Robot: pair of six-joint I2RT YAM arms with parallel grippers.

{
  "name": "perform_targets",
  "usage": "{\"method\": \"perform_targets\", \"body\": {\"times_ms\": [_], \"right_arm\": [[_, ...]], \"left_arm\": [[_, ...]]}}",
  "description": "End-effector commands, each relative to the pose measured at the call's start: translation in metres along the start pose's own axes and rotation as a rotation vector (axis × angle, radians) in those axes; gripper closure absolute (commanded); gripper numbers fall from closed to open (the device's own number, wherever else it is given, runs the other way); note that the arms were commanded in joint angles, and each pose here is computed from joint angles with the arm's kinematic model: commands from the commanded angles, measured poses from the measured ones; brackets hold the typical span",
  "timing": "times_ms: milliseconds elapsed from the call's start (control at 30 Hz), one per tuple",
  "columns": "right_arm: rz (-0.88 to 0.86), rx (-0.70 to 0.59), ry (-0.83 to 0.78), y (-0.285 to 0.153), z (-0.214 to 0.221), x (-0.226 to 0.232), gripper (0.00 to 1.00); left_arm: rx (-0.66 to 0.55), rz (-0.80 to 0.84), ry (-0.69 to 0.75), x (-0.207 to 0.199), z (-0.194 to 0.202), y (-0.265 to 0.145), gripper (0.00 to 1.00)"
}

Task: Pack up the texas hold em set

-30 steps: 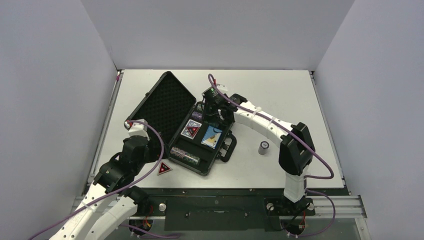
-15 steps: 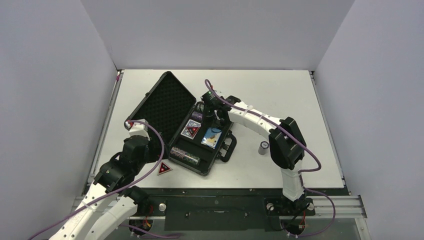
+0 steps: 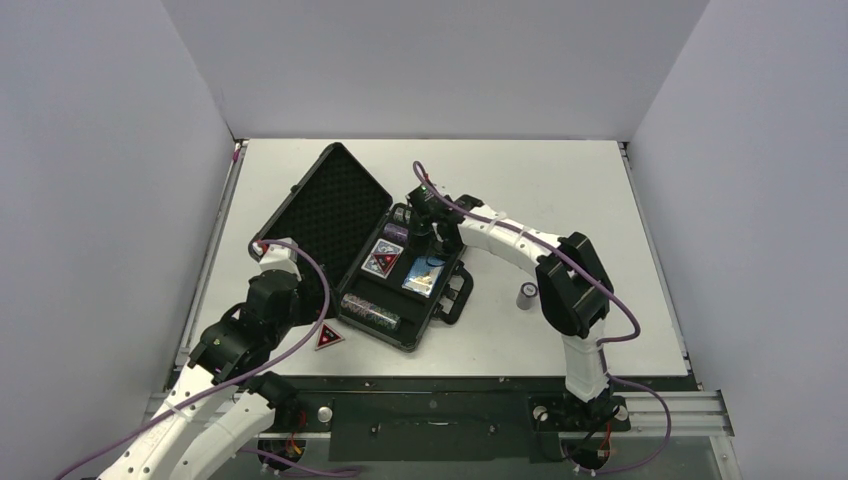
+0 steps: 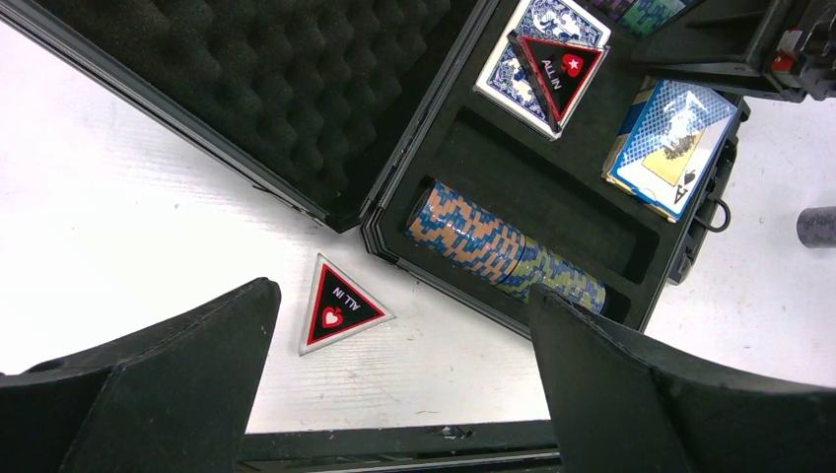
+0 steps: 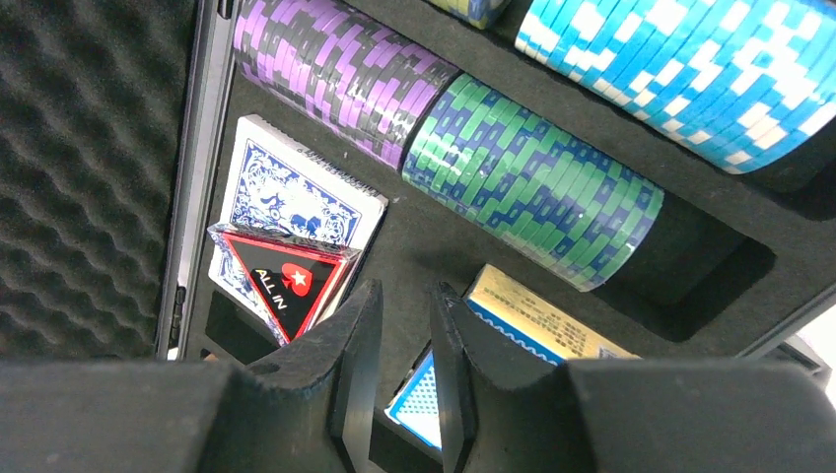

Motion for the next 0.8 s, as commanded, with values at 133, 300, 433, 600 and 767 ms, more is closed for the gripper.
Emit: {"method": "perform_targets", "body": {"times_ms": [133, 300, 433, 600, 767], "right_arm": [[0.077, 0.039, -0.036, 0.007, 0.013, -0.024, 0.78], [0.089, 0.036, -0.041, 0.002, 0.014, -0.033, 0.78], [0.099, 0.029, -0.05, -0.002, 0.014, -0.041, 0.78], [0.083, -0.01, -0.077, -0.02, 0.006, -0.041, 0.78], [0.066, -0.07, -0.107, -0.043, -0.008, -0.034, 0.72]], "left_arm": [[-0.037, 0.029, -0.015, -0.005, -0.009, 0.0, 0.04], [-0.037, 0.029, -0.015, -0.005, -0.009, 0.0, 0.04], [-0.036, 0.028, -0.014, -0.005, -0.009, 0.0, 0.04], [-0.035, 0.027, -0.014, -0.005, -0.008, 0.0, 0.04], [-0.033, 0.03, -0.014, -0.005, -0.008, 0.0, 0.04]]}}
Point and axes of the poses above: each gripper's point midway between its finger pads, its own y axis out along the fingers, its own x axis along the line the jaws close on, z = x × y, the point moved 9 cm from there along -y, back along the fingers, and after that the axes turned 2 degrees about y, right-handed, at the moved point
